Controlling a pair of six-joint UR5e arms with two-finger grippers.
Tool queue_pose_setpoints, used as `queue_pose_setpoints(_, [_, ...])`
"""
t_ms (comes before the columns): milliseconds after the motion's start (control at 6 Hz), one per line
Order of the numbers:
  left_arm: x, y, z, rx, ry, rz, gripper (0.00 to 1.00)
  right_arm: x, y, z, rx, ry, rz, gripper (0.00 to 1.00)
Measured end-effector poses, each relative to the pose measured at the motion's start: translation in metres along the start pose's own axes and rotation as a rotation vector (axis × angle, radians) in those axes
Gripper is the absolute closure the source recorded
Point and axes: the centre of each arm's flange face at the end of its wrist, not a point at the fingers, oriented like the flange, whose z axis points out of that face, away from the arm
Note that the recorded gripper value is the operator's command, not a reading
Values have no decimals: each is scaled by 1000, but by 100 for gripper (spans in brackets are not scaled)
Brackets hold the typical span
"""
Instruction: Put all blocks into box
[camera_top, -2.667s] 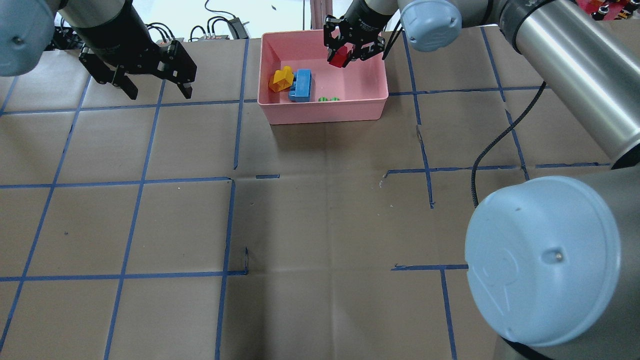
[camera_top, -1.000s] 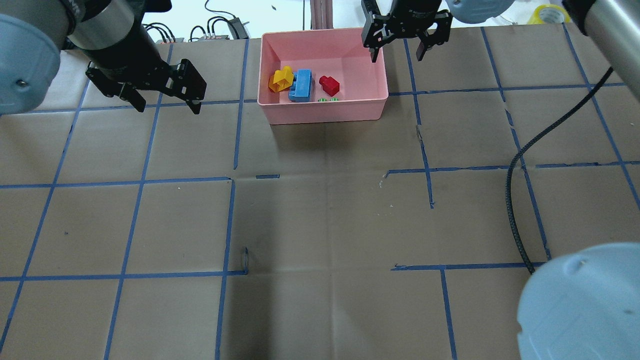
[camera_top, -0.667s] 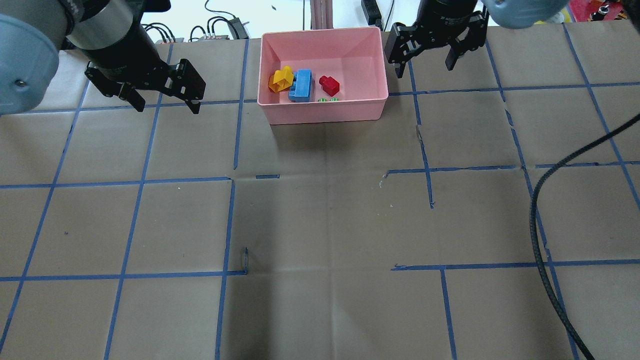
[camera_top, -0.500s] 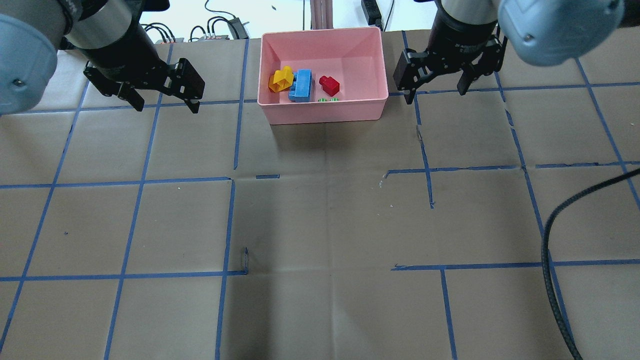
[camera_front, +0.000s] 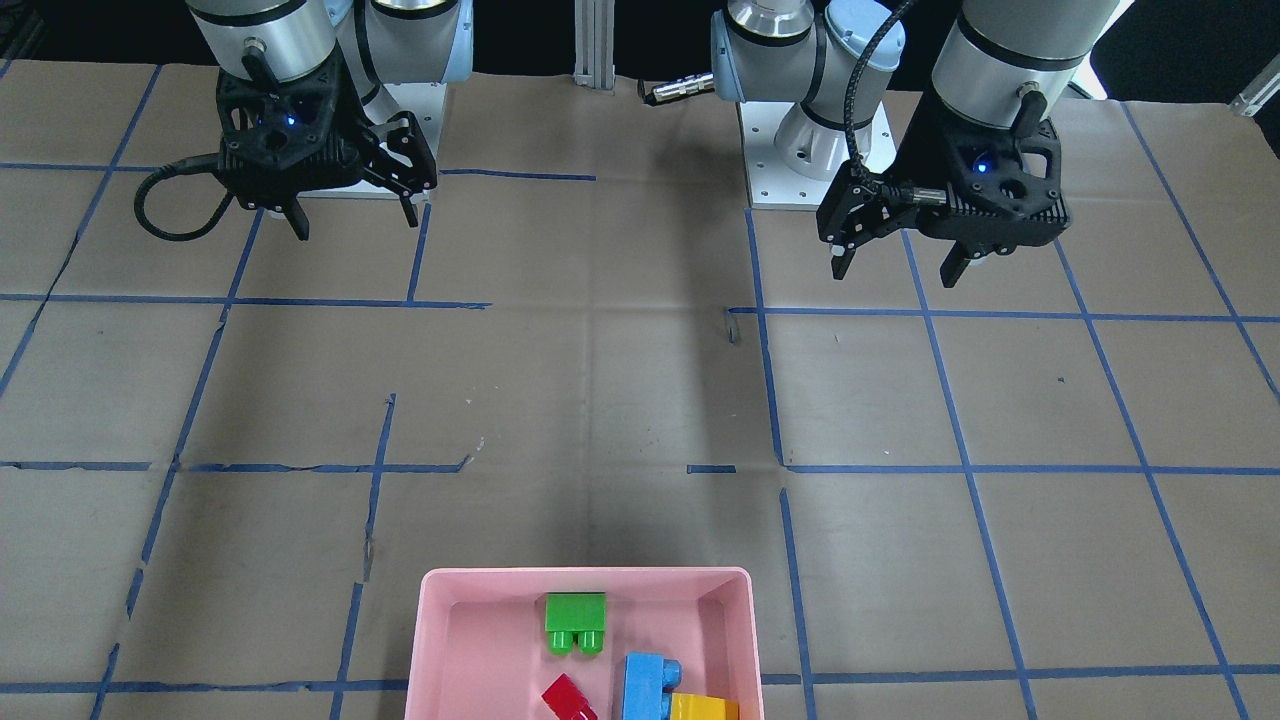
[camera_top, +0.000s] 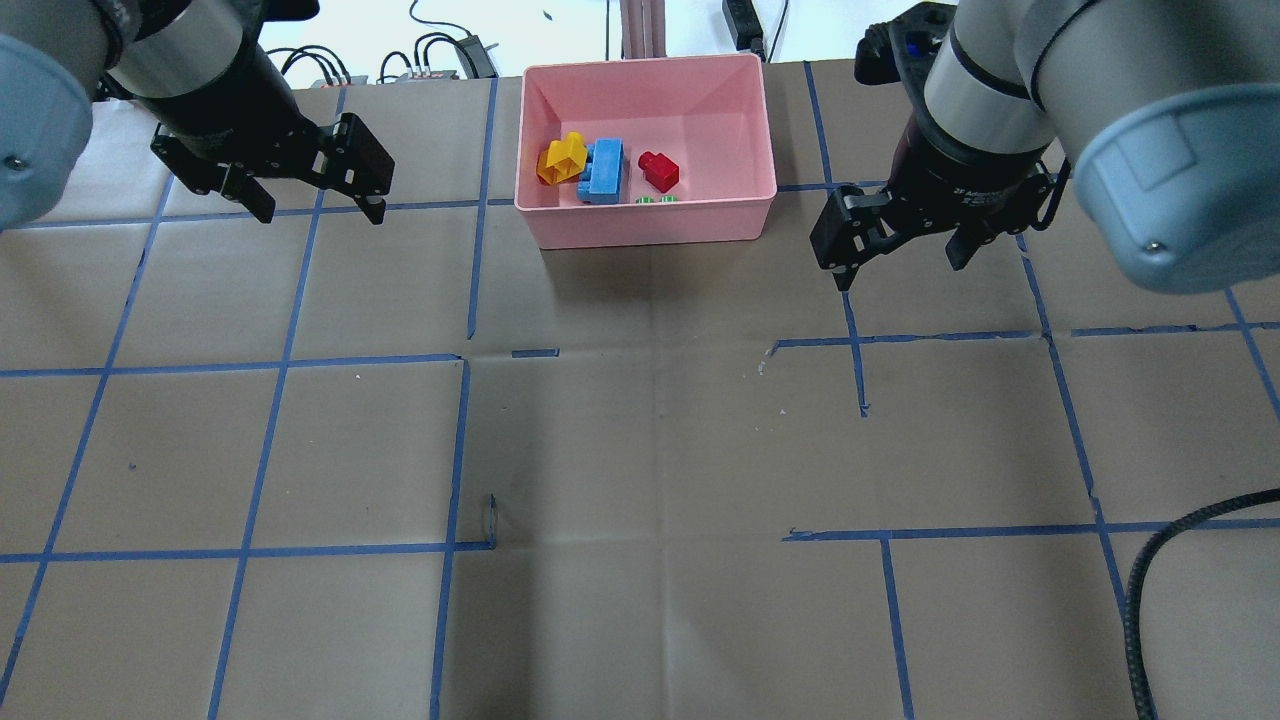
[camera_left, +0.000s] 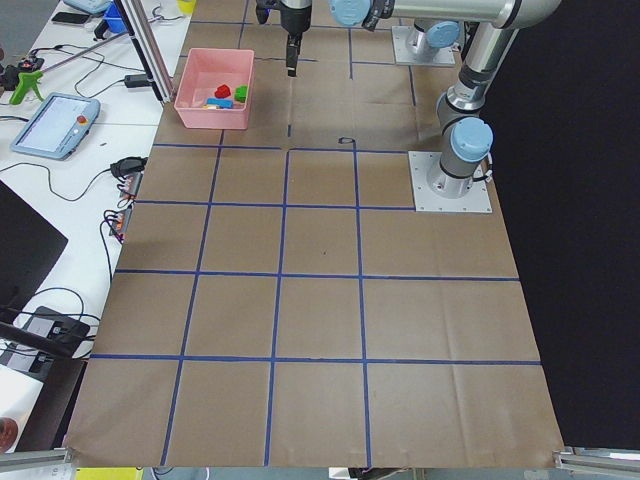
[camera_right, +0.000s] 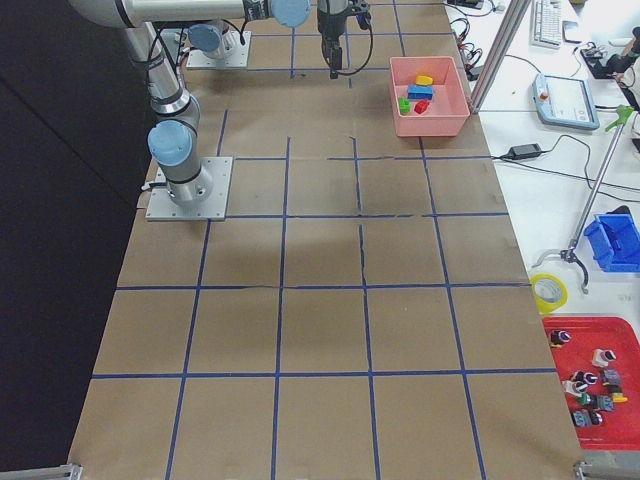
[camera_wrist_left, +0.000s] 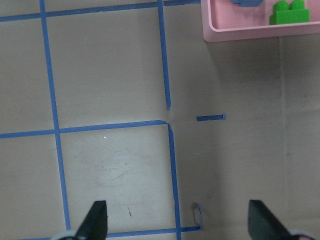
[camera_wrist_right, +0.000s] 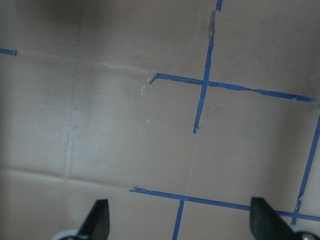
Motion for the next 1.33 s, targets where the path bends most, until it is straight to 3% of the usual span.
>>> queue_pose_setpoints(1333, [5,4,2,-3,5,-10,1,28,1,5,-9,-5,142,0])
